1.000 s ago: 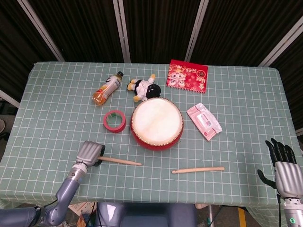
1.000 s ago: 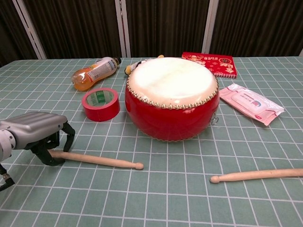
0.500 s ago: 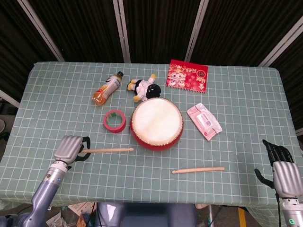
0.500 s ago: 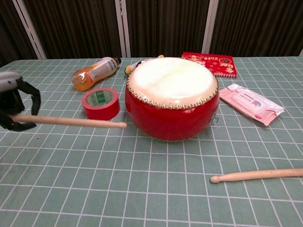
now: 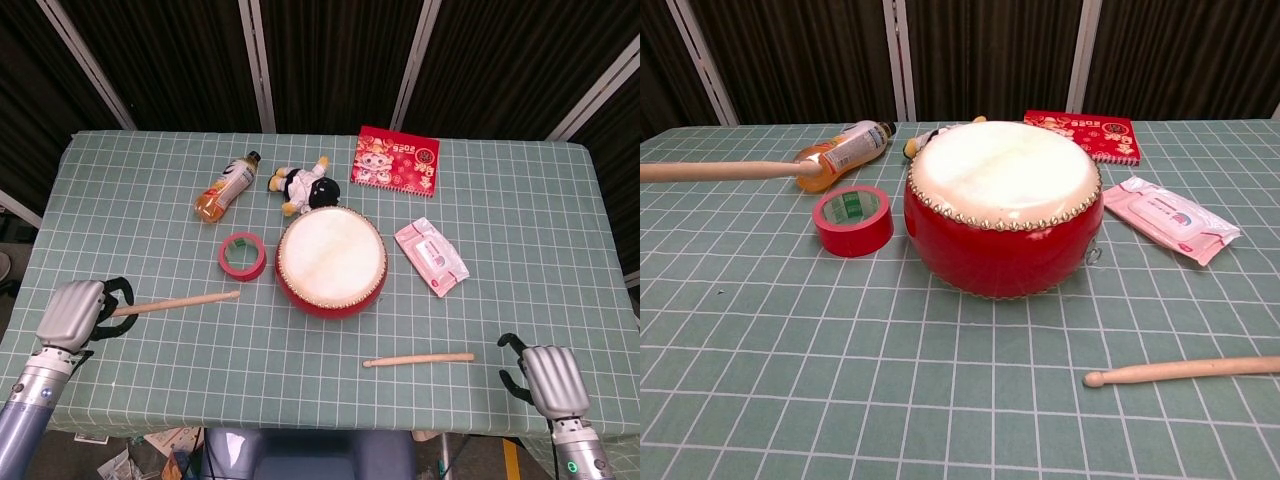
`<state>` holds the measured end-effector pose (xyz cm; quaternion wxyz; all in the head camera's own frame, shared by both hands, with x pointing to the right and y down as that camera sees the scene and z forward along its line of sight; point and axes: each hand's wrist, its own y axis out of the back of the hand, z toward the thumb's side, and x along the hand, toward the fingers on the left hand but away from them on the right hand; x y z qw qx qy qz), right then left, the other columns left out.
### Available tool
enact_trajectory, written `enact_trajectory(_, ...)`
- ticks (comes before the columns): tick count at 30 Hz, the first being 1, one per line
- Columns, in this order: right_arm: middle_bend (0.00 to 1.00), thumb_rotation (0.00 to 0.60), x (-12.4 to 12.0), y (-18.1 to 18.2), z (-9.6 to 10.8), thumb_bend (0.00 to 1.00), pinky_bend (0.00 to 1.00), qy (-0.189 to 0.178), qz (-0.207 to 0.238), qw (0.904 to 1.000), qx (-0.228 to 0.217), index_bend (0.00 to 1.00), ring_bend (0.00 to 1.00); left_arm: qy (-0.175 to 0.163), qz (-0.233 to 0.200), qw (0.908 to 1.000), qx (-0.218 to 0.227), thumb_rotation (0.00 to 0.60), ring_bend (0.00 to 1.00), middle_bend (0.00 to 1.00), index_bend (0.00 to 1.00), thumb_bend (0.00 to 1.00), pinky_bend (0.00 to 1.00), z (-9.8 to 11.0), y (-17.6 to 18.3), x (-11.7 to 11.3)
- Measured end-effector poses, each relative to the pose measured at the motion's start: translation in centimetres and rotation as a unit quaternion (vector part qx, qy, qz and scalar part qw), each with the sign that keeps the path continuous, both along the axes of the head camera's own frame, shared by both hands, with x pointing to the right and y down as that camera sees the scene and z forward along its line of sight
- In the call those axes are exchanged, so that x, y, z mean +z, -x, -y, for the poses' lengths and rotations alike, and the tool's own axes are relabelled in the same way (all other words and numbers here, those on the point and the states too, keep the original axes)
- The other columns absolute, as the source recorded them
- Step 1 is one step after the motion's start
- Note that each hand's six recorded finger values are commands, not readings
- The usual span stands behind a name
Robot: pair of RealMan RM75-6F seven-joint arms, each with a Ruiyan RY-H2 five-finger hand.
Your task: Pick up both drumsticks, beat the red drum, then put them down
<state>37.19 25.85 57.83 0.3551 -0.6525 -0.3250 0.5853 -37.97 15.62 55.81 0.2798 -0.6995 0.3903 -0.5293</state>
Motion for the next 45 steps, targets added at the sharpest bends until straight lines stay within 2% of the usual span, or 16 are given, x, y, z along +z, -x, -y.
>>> enact_trajectory(6, 1.00, 0.600, 2.5, 3.3, -0.9, 0.32, 1.00, 0.033, -0.015, 0.9990, -0.028, 0.44, 1.00, -0.005, -0.004, 0.9999, -0.013, 0.600, 1.00, 1.00, 0.76, 0.60, 1.00, -0.5, 1.1, -0.4)
enact_trajectory(14, 1.00, 0.600, 5.5, 6.5, -1.1, 0.32, 1.00, 0.054, -0.017, 0.9980, -0.029, 0.46, 1.00, -0.007, -0.013, 0.9996, -0.024, 0.600, 1.00, 1.00, 0.76, 0.60, 1.00, -0.2, 1.9, -0.6)
enact_trajectory(20, 1.00, 0.600, 7.1, 7.1, -0.9, 0.32, 1.00, 0.048, -0.032, 0.9977, -0.037, 0.47, 1.00, -0.002, -0.011, 0.9997, -0.023, 0.600, 1.00, 1.00, 0.76, 0.60, 1.00, -0.2, 2.1, -0.3)
enact_trajectory(29, 1.00, 0.600, 9.0, 6.8, -0.3, 0.32, 1.00, 0.056, -0.045, 0.9972, -0.019, 0.47, 1.00, 0.001, -0.010, 0.9997, -0.021, 0.600, 1.00, 1.00, 0.76, 0.60, 1.00, -0.2, 2.1, -0.1)
enact_trajectory(45, 1.00, 0.600, 10.9, 6.6, -0.5, 0.31, 1.00, 0.069, -0.064, 0.9953, -0.027, 0.49, 1.00, 0.004, -0.015, 0.9998, -0.016, 0.600, 1.00, 1.00, 0.76, 0.60, 1.00, -0.4, 1.7, -0.4)
